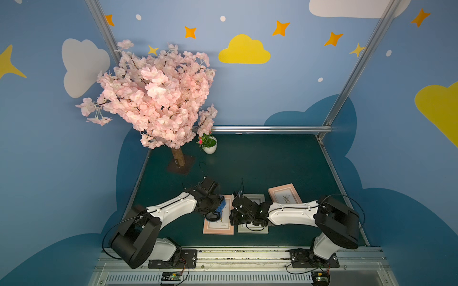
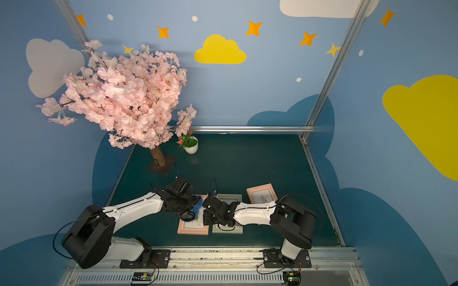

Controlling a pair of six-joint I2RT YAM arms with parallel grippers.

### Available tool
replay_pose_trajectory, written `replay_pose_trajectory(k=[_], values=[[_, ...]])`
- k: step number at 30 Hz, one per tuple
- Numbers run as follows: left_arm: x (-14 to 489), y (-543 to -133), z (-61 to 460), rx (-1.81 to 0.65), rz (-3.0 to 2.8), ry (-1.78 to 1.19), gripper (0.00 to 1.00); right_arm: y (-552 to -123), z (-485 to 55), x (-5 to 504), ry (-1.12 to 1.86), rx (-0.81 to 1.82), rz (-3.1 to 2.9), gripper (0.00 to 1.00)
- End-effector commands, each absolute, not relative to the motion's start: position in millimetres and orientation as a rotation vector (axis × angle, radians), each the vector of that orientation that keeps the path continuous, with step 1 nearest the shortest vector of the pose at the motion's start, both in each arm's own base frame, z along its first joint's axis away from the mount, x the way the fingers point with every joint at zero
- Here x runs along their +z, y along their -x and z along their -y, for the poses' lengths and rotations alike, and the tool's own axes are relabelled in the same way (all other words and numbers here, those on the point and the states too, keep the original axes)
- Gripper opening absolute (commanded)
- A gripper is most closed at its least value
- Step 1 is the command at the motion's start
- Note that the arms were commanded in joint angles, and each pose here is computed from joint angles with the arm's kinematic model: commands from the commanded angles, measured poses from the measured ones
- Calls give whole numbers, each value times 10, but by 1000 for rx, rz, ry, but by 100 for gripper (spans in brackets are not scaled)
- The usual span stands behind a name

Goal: Wipe the picture frame with a cloth
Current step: Wipe the dirt from the picture frame.

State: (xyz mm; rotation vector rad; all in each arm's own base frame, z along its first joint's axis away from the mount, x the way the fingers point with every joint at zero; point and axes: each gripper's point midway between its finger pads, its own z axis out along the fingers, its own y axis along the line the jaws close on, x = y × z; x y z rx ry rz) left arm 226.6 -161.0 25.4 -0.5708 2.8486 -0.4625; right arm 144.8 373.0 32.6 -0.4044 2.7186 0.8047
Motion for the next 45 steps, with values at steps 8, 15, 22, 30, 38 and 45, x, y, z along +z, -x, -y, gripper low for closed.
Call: replay_pose_trajectory(k=[8, 15, 22, 30, 38, 45], values=[[65, -1279, 1196, -307, -2999, 651, 3, -1245, -3147, -341, 428, 461, -2930, 0], [158, -1001, 1078, -310, -2991, 642, 3, -1241, -3172, -366, 433, 471, -2935, 0], [146, -1017, 1078, -270, -3005, 613, 3, -1229, -3185, -386, 440, 475, -2942, 0], [141, -1256, 1284, -244, -3019, 523, 3, -1233, -3183, -372, 442, 478, -2937, 0], [18, -1644, 1384, -218, -3025, 554, 3, -1211, -3200, -382, 440, 504, -2940, 0], [36, -2088, 1471, -250, -2991, 554, 3, -1186, -3252, -391, 458, 518, -2941, 0]])
